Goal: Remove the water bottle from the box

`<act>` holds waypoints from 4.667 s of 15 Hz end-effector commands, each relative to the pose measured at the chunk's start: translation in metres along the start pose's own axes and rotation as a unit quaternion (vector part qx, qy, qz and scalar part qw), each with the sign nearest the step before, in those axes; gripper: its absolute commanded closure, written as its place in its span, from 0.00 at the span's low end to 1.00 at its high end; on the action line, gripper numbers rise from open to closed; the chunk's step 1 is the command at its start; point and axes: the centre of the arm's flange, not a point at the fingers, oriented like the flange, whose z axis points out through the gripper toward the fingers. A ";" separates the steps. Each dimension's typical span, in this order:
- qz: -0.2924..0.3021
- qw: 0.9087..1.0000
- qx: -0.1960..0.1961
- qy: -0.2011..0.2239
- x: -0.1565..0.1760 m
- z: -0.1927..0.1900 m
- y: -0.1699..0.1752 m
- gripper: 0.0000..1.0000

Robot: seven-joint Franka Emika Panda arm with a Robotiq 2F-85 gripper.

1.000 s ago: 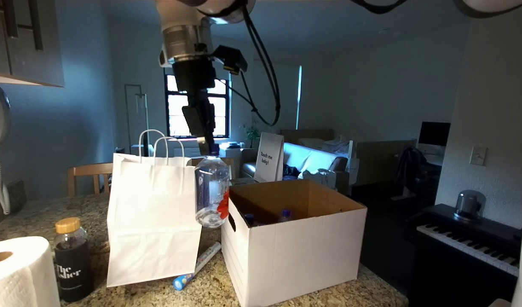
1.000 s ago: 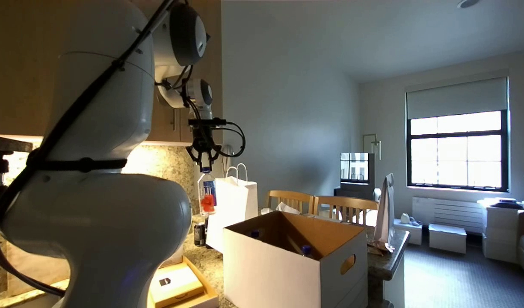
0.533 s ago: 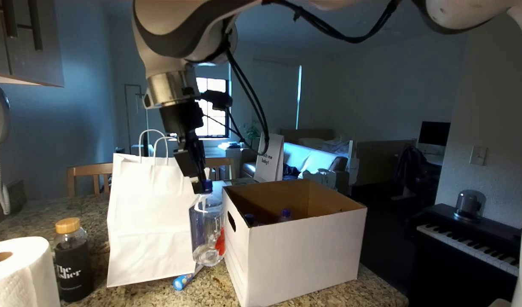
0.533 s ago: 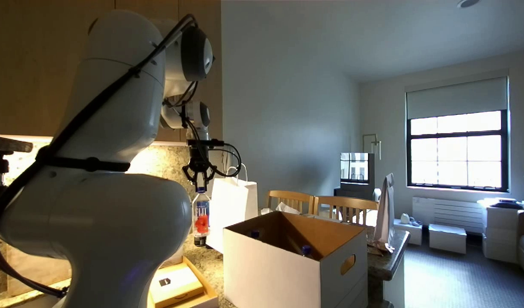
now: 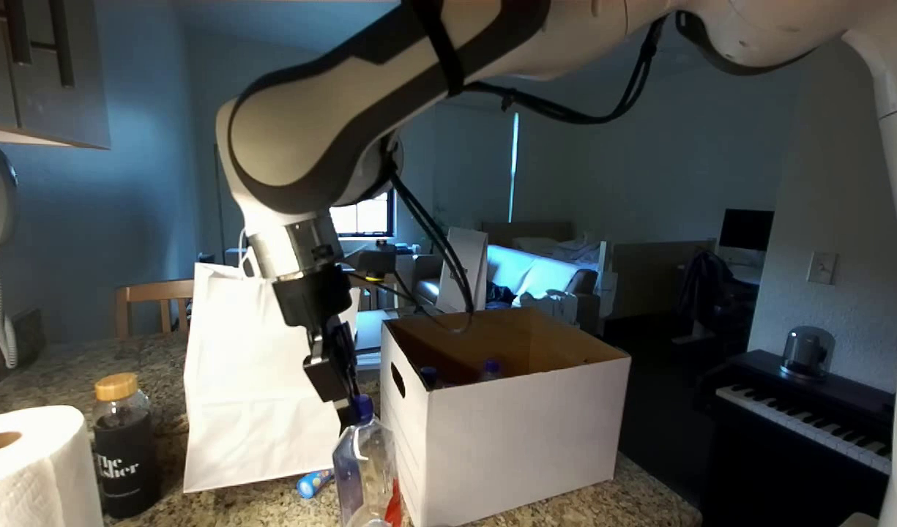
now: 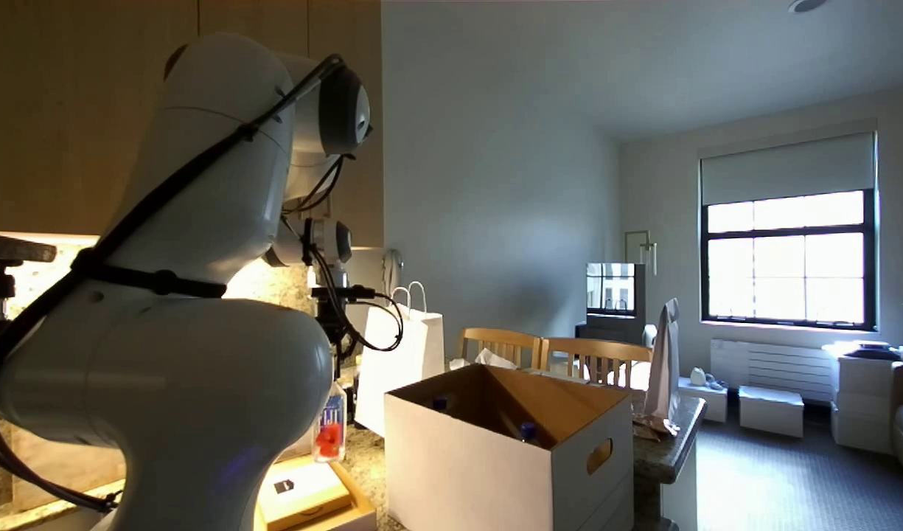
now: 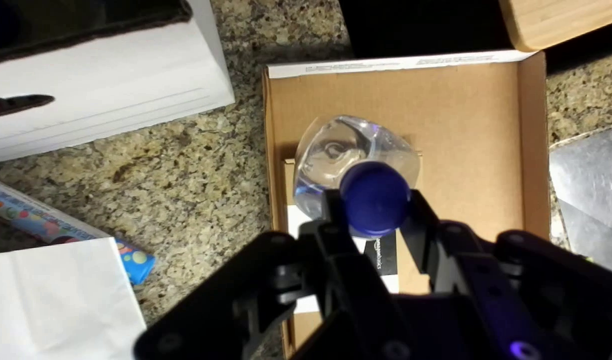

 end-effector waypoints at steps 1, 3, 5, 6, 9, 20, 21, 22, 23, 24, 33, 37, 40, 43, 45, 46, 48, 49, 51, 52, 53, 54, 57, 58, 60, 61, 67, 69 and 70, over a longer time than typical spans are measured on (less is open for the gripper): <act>-0.006 1.000 -0.011 0.002 0.014 0.031 -0.040 0.89; 0.001 0.999 -0.006 0.034 0.026 0.042 -0.063 0.89; 0.015 0.997 -0.014 0.072 0.041 0.047 -0.082 0.89; 0.026 0.995 -0.021 0.094 0.051 0.050 -0.088 0.89; 0.056 0.991 -0.036 0.114 0.078 0.061 -0.096 0.89; 0.103 0.987 -0.068 0.106 0.090 0.080 -0.111 0.17; 0.104 0.986 -0.069 0.107 0.088 0.078 -0.111 0.10; 0.101 0.987 -0.073 0.102 0.085 0.073 -0.112 0.05; 0.099 0.987 -0.074 0.104 0.082 0.067 -0.113 0.00; 0.099 0.986 -0.078 0.110 0.078 0.060 -0.115 0.00; 0.190 0.956 -0.108 0.195 0.002 -0.039 -0.106 0.00; 0.294 0.924 -0.098 0.226 -0.064 -0.088 -0.061 0.00; 0.370 0.898 -0.079 0.227 -0.122 -0.118 -0.013 0.00; 0.449 0.861 -0.061 0.232 -0.192 -0.134 0.033 0.00; 0.484 0.839 -0.065 0.238 -0.240 -0.136 0.065 0.00; 0.499 0.830 -0.066 0.240 -0.263 -0.133 0.083 0.00; 0.526 0.812 -0.063 0.245 -0.300 -0.126 0.114 0.00; 0.534 0.807 -0.060 0.245 -0.314 -0.120 0.128 0.00; 0.543 0.803 -0.045 0.243 -0.329 -0.111 0.155 0.00; 0.546 0.801 -0.034 0.243 -0.333 -0.105 0.165 0.00; 0.550 0.799 -0.016 0.243 -0.331 -0.097 0.176 0.00; 0.562 0.788 0.000 0.250 -0.329 -0.089 0.184 0.00; 0.592 0.759 0.043 0.268 -0.306 -0.064 0.206 0.00; 0.597 0.754 0.053 0.268 -0.294 -0.057 0.212 0.00; 0.601 0.750 0.078 0.266 -0.267 -0.040 0.222 0.00; 0.606 0.746 0.090 0.261 -0.252 -0.029 0.225 0.00; 0.648 0.716 0.149 0.213 -0.197 0.031 0.232 0.00; 0.666 0.701 0.162 0.195 -0.196 0.047 0.236 0.00; 0.673 0.696 0.165 0.189 -0.195 0.052 0.237 0.00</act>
